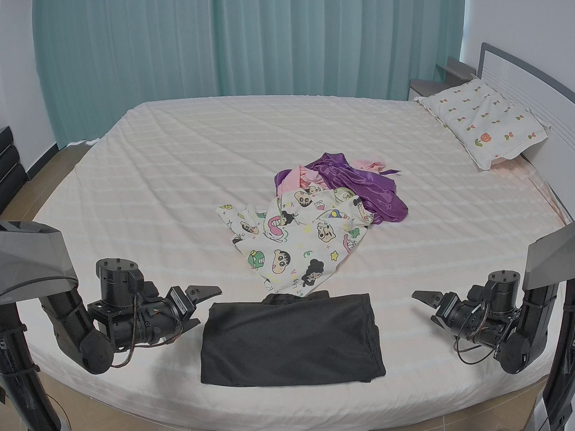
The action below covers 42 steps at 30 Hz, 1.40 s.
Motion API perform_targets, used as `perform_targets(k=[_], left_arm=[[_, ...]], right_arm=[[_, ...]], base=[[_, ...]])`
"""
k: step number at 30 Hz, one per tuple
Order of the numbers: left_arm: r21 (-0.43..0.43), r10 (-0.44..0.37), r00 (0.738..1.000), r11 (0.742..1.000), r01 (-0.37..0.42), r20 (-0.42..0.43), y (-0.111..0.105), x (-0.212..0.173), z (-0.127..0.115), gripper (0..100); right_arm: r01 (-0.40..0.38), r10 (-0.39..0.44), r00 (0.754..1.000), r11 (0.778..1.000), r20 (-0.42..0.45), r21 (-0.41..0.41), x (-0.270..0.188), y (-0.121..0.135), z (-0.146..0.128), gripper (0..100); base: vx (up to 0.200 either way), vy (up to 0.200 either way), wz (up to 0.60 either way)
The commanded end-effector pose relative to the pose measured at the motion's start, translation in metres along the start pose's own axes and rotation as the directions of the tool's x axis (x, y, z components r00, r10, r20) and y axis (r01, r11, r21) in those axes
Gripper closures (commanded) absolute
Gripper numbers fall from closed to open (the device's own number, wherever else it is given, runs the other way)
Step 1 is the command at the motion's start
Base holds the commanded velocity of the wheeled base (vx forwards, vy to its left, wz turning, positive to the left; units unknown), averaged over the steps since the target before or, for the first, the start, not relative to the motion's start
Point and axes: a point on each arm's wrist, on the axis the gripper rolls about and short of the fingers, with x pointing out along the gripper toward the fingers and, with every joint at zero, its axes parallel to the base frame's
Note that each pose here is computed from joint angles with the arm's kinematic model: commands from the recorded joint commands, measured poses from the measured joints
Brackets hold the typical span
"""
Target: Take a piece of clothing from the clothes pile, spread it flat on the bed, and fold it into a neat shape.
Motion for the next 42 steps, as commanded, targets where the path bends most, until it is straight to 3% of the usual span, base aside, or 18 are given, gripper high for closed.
perform_targets(k=[1, 16, 21, 22, 32, 34, 42], left_arm=[[0.001, 0.003, 1.000, 1.000, -0.003, 0.013, 0.010, 0.014, 0.003, 0], [0.019, -0.019, 1.000, 1.000, 0.019, 0.004, 0.013, 0.038, 0.001, 0], [0.018, -0.009, 1.000, 1.000, 0.008, 0.025, 0.016, 0.048, 0.004, 0], [0.020, -0.005, 0.999, 1.000, 0.005, 0.035, 0.016, 0.049, 0.004, 100], [0.018, 0.008, 0.998, 1.000, -0.009, 0.056, 0.017, 0.050, 0.004, 100], [0.007, 0.012, 0.998, 1.000, -0.012, 0.057, 0.017, 0.048, 0.004, 100], [-0.014, 0.016, 0.997, 1.000, -0.015, 0.080, 0.017, 0.049, 0.005, 100]], right_arm=[[-0.006, 0.006, 1.000, 1.000, -0.004, -0.025, 0.002, 0.008, -0.009, 0], [-0.010, 0.010, 1.000, 0.999, 0.002, -0.041, 0.003, 0.015, -0.015, 0], [-0.040, 0.037, 0.998, 0.997, -0.041, -0.064, -0.001, 0.025, -0.027, 0], [-0.048, 0.045, 0.998, 0.996, -0.051, -0.070, -0.001, 0.027, -0.030, 0], [-0.080, 0.057, 0.982, 0.989, -0.181, -0.123, -0.017, 0.038, -0.061, 0], [-0.080, 0.044, 0.969, 0.987, -0.244, -0.140, -0.023, 0.037, -0.074, 0], [-0.108, 0.040, 0.947, 0.974, -0.319, -0.198, -0.021, 0.037, -0.090, 0]], base=[[0.000, 0.000, 0.00], [0.000, 0.000, 0.00], [0.000, 0.000, 0.00], [0.000, 0.000, 0.00], [0.000, 0.000, 0.00], [0.000, 0.000, 0.00], [0.000, 0.000, 0.00]])
